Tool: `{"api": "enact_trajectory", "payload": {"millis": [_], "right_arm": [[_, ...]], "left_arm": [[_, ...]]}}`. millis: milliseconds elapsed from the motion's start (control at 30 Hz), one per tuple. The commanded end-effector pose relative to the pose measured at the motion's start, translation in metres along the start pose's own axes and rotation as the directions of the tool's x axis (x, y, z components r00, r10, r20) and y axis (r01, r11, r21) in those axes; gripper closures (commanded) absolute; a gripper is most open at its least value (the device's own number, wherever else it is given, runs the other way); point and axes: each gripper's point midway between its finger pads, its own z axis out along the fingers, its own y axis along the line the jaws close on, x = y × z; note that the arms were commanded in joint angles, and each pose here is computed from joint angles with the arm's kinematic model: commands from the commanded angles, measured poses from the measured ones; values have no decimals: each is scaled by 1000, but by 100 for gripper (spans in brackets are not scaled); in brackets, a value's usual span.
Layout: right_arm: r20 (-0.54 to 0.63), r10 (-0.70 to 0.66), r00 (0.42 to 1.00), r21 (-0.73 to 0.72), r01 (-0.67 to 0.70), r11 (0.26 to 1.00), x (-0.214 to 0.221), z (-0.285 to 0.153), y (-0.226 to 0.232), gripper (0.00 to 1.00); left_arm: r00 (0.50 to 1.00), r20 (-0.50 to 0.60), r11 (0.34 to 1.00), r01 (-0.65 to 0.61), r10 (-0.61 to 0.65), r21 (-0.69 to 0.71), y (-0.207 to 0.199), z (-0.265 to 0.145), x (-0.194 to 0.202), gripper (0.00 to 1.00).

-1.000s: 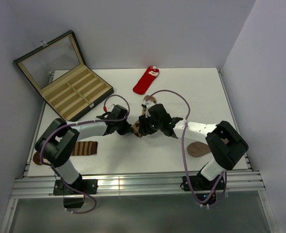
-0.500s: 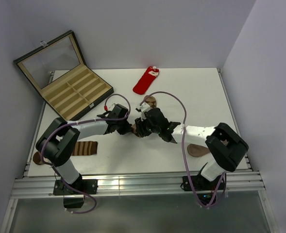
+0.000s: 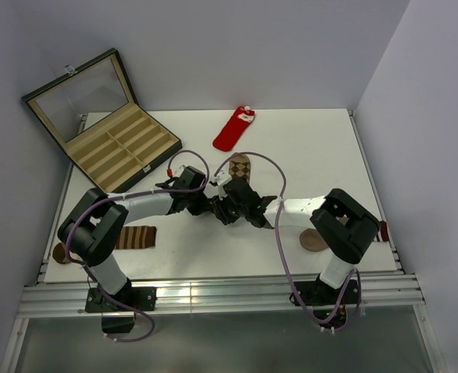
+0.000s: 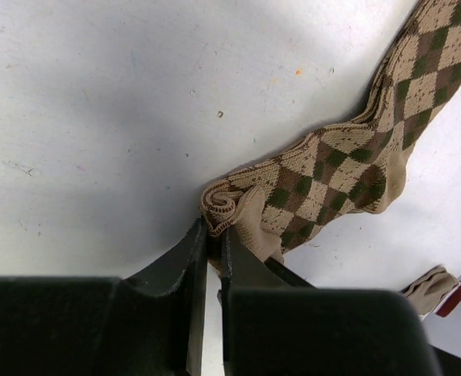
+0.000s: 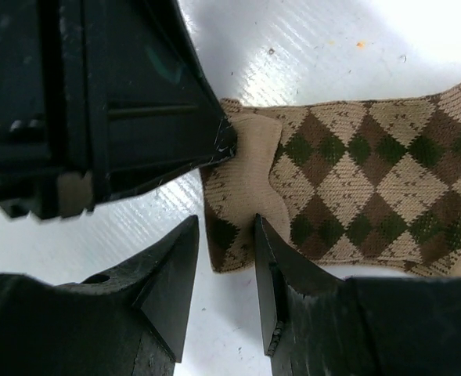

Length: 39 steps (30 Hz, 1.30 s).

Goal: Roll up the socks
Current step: Roll the sock at the center of the board.

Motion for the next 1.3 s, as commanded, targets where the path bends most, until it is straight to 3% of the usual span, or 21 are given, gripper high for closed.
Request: {"api": "enact_trajectory", "payload": {"millis": [0, 167, 267, 367, 400, 433, 467, 667, 733, 833, 933, 1133, 1267], "right_arm": [[-34, -19, 999, 42, 21, 999, 0, 5, -5, 58], [-96, -9, 995, 107, 19, 994, 17, 5, -17, 58], [-144, 0, 990, 143, 21, 989, 29, 8, -24, 63], [-190, 14, 982, 152, 16, 988, 43, 10, -25, 77], [-216, 18, 976, 148, 14, 989, 49, 8, -25, 89], [-225, 22, 974, 140, 10, 990, 50, 9, -24, 95], [-244, 27, 969, 111, 1, 994, 54, 10, -19, 100], [-338, 148, 929, -35, -170, 985, 55, 9, -4, 100], [-353, 211, 911, -102, -262, 960, 49, 7, -1, 100], [-394, 308, 866, -175, -400, 900, 46, 4, 8, 100], [-441, 424, 791, -215, -552, 806, 45, 3, 8, 100], [-503, 577, 644, -244, -746, 620, 46, 2, 9, 100], [-507, 637, 581, -231, -803, 549, 46, 5, 1, 100]], "left_arm": [[999, -10, 993, -36, 35, -108, 28, 5, 5, 99], [999, -9, 993, -35, 34, -112, 28, 6, 5, 99], [1000, -9, 993, -27, 26, -112, 28, 6, 5, 99], [1000, 7, 995, -8, 9, -98, 26, 3, 3, 97], [1000, 13, 996, -3, 4, -87, 24, 1, 2, 96], [1000, 21, 996, 4, -2, -84, 24, 0, 1, 95], [999, 30, 998, 19, -17, -67, 20, -2, -1, 91], [991, 98, 996, 89, -87, -13, 19, -18, -11, 69], [987, 121, 994, 107, -109, 21, 14, -27, -16, 64], [979, 143, 988, 137, -145, 66, 12, -34, -19, 47], [981, 131, 987, 134, -145, 89, 10, -34, -17, 42], [988, 97, 988, 109, -120, 110, 2, -27, -12, 41], [990, 96, 989, 95, -106, 116, -1, -24, -11, 41]]}}
